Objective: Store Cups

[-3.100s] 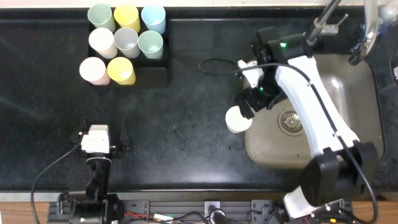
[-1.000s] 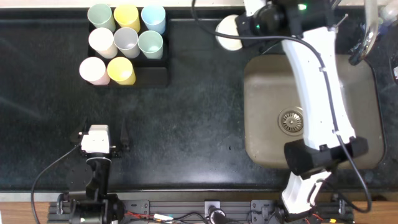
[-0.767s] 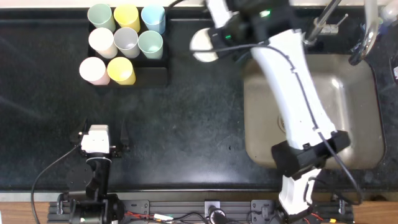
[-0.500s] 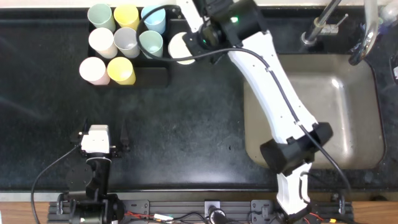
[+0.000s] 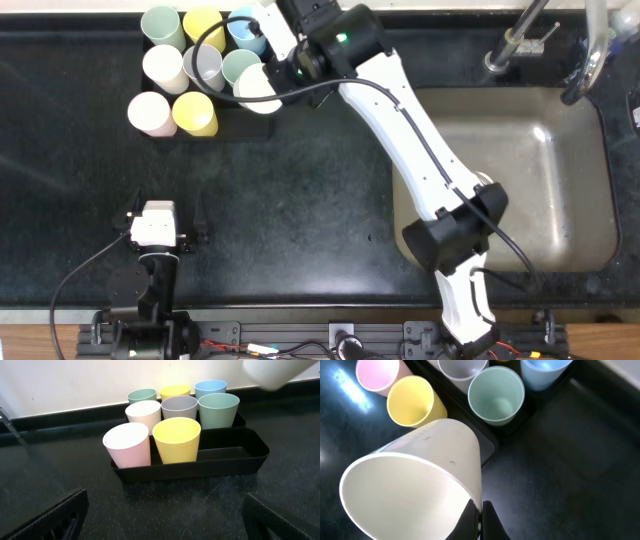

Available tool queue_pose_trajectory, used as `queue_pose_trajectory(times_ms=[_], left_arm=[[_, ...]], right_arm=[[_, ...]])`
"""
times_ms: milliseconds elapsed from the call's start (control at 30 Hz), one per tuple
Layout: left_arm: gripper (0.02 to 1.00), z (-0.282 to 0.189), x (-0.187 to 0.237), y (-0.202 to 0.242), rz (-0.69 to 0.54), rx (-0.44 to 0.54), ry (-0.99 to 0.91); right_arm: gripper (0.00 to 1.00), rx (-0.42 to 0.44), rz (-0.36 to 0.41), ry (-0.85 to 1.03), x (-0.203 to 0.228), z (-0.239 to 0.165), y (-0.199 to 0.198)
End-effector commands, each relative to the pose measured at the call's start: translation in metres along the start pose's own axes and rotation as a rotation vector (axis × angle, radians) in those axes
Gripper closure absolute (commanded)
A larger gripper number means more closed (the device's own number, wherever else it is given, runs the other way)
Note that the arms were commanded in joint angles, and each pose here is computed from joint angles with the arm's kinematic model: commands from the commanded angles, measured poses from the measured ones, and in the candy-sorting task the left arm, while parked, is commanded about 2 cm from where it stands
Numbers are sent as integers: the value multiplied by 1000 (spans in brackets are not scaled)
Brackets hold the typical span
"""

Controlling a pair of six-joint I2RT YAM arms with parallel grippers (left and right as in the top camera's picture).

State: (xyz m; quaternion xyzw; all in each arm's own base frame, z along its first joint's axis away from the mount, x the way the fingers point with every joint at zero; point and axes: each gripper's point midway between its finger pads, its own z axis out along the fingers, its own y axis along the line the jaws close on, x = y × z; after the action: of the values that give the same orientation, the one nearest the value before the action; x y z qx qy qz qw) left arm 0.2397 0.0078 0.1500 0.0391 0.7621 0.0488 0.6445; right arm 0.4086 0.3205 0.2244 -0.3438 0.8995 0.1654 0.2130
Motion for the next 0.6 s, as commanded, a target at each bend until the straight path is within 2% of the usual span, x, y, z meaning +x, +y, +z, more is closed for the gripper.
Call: queue_pose_trajectory(times_ms=[33,600], left_arm=[[18,-1,-2,-4,16,22,-8],[18,-1,-2,-4,16,22,-8]], right_arm=[[958,-25,3,14,-2,22,4],[956,-51,-51,96,13,67,23]])
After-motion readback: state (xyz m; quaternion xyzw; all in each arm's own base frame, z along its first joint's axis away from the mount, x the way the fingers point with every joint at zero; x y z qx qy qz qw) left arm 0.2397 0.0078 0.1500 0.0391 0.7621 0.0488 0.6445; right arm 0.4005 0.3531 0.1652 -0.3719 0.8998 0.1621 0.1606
